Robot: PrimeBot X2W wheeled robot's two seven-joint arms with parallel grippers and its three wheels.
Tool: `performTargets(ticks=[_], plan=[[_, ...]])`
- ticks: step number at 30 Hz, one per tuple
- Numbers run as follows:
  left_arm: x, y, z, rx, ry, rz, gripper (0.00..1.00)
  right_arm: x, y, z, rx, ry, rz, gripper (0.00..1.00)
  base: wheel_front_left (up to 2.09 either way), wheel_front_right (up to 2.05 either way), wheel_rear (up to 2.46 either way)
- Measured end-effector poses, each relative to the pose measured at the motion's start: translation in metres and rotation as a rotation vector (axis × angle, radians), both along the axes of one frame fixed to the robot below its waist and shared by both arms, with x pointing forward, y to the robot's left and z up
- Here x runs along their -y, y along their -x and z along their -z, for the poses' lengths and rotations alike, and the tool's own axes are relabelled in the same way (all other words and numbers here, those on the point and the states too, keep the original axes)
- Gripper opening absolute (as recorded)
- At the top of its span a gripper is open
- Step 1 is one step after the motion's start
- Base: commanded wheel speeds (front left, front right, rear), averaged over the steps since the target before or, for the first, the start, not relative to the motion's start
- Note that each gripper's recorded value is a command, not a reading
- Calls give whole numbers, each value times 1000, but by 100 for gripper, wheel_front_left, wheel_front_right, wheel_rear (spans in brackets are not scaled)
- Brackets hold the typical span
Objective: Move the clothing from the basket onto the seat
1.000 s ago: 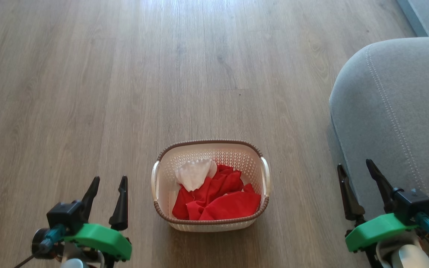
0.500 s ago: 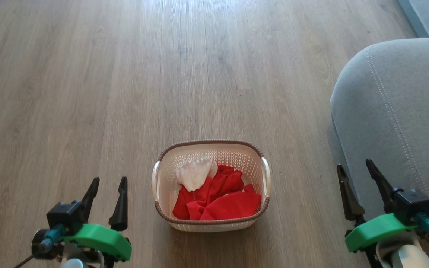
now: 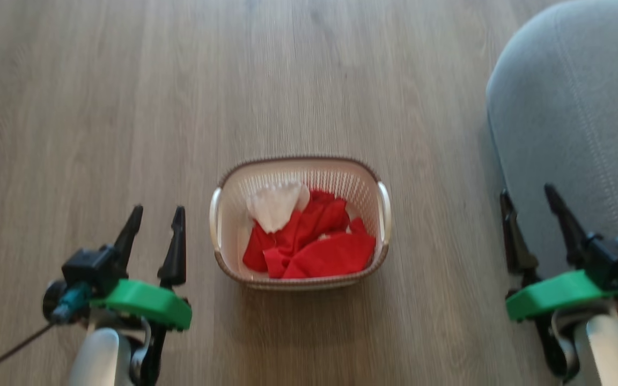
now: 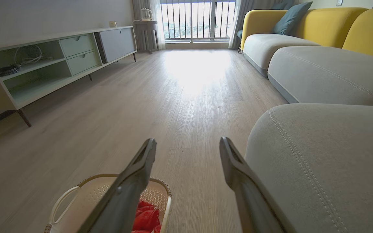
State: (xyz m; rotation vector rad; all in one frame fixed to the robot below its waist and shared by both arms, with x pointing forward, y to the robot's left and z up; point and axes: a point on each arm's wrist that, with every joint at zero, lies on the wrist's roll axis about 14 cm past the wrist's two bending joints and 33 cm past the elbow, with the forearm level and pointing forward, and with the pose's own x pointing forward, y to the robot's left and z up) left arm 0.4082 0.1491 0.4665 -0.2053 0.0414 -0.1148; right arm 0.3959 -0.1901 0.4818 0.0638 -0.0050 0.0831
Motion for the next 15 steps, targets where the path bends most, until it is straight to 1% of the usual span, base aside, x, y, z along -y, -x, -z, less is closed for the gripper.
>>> performTargets(ticks=[3,4,9,12,13,15], plan=[[6,-17,7,-10,-5,17,100,3,-17,3,-1,1,11,100,0,0,0],[6,-17,7,-10,-5,17,100,3,-17,3,-1,1,11,100,0,0,0],[22,-47,25,-31,-19,66,100,6,-42,17,-18,-3,31,100,0,0,0],[36,-66,35,-34,-22,105,100,7,-58,25,-22,-8,37,100,0,0,0],[48,-78,43,-38,-24,137,100,8,-68,30,-27,-6,41,100,0,0,0],[60,-88,53,-51,-30,174,100,10,-75,38,-39,-3,46,100,0,0,0]])
